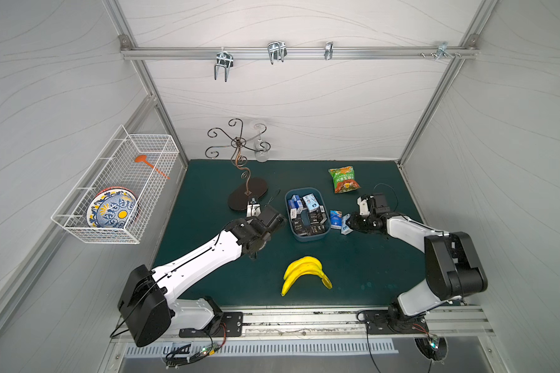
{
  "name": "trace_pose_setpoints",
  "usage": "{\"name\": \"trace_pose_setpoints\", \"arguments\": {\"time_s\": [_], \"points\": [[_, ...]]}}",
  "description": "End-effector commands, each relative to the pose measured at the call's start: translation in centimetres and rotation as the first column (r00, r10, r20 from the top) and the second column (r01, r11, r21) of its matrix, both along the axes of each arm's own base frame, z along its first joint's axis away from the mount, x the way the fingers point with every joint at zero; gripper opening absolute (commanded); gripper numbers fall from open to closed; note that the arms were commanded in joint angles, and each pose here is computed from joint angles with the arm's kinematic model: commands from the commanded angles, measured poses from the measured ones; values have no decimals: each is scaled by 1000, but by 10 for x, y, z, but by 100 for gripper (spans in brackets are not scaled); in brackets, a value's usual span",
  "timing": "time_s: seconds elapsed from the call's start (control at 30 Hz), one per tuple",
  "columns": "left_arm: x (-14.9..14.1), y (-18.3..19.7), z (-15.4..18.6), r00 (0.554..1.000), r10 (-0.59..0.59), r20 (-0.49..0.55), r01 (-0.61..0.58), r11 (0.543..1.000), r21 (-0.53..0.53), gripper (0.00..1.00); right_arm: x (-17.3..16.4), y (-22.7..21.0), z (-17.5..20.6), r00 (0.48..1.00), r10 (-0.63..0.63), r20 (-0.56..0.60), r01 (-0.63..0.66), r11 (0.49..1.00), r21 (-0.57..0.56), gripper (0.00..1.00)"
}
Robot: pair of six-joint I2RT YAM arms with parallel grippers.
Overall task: Take the pocket tissues out of the storage box
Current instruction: Place the pocket tissues at the center of the board.
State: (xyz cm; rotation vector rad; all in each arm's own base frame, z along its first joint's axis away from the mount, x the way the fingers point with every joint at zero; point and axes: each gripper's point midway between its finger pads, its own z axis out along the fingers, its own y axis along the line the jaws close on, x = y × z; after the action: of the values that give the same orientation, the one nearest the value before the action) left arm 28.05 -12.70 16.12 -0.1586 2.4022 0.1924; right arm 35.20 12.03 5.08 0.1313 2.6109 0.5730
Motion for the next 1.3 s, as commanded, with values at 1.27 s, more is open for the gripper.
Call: {"name": "trace_pose_setpoints", "arguments": {"time_s": [1.27], "points": [[10,-9,10,999,-2,34,3,999,-37,40,17,-14,21,1000,15,23,-12,993,-117,61]]}}
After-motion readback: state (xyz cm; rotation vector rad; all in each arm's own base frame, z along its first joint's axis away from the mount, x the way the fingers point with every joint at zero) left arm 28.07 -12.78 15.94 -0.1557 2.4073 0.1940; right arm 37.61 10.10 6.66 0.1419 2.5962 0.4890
